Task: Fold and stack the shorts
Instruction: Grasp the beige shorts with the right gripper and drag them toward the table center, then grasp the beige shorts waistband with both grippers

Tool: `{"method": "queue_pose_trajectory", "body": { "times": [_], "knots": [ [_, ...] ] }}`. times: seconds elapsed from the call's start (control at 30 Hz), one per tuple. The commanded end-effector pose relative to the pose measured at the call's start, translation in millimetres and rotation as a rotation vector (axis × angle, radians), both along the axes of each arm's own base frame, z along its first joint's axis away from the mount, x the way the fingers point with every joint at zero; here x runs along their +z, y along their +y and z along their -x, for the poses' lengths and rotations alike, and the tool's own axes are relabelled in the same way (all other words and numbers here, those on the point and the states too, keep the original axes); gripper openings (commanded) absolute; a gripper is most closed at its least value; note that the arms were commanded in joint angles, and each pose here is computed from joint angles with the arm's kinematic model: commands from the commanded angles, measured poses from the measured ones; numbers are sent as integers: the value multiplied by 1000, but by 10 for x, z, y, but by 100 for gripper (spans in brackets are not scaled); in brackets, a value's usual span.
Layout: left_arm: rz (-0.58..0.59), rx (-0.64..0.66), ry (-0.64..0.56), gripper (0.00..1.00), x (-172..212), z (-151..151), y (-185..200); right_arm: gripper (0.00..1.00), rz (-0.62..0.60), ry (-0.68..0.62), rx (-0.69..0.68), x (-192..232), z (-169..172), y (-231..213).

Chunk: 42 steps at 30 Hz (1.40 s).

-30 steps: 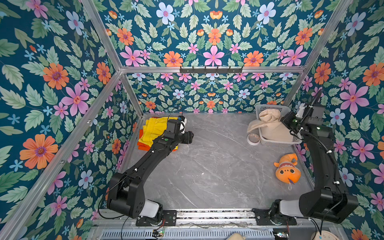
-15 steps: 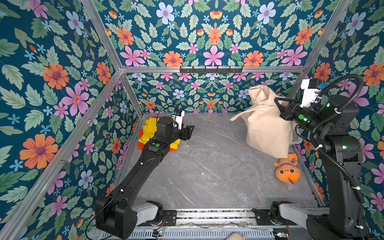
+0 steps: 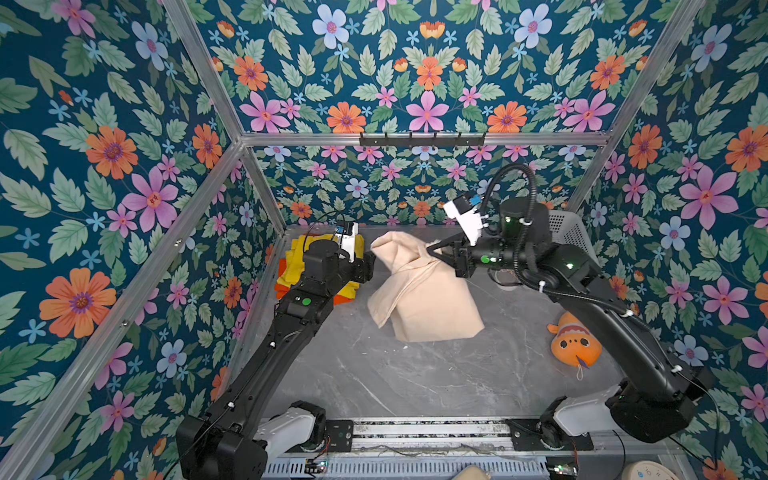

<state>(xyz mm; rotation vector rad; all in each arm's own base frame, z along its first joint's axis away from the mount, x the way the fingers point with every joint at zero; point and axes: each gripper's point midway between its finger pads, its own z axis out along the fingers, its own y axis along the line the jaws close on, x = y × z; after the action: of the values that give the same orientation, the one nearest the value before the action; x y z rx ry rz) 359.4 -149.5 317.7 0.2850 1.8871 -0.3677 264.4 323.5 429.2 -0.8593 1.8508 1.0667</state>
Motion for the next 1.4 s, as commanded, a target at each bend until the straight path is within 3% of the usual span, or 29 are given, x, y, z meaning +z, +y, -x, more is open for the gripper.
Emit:
{"method": "queue_pose_trajectory", "body": {
  "times": [0.0,0.1,0.23,0.3,0.4,0.43,0.63,0.8,0.93,1.03,1.23,1.37],
  "knots": [
    [-8,55,-9,69,40,-15,94,0,-52,-31,53,-4,-38,158],
    [-21,66,0,70,-15,-13,119,0,-11,65,-36,-510,-245,94],
    [-42,37,50,70,-214,-2,72,0,0,302,-248,-1255,-680,-356],
    [-48,11,87,70,-362,4,25,32,50,378,-390,-1611,-847,-661],
    [-41,-51,169,69,-608,39,-90,60,156,458,-576,-1937,-929,-1142],
    [-37,-72,202,69,-705,62,-128,65,189,463,-623,-1961,-915,-1277],
    [-34,-114,355,69,-1284,210,-188,67,314,380,-737,-1797,-702,-1673],
    [-10,-97,468,70,-1676,262,-201,68,384,423,-625,-2064,-469,-1333],
    [-2,52,574,72,-1964,167,-44,69,425,478,-508,-2297,-471,-947],
    [53,90,658,73,-2130,116,-21,69,425,431,-447,-2435,-599,-656],
    [158,106,701,72,-2225,-28,-69,68,458,545,-491,-3086,-961,-411],
    [193,70,703,71,-2232,-187,-210,64,470,648,-517,-3507,-909,-377]
  ]
}}
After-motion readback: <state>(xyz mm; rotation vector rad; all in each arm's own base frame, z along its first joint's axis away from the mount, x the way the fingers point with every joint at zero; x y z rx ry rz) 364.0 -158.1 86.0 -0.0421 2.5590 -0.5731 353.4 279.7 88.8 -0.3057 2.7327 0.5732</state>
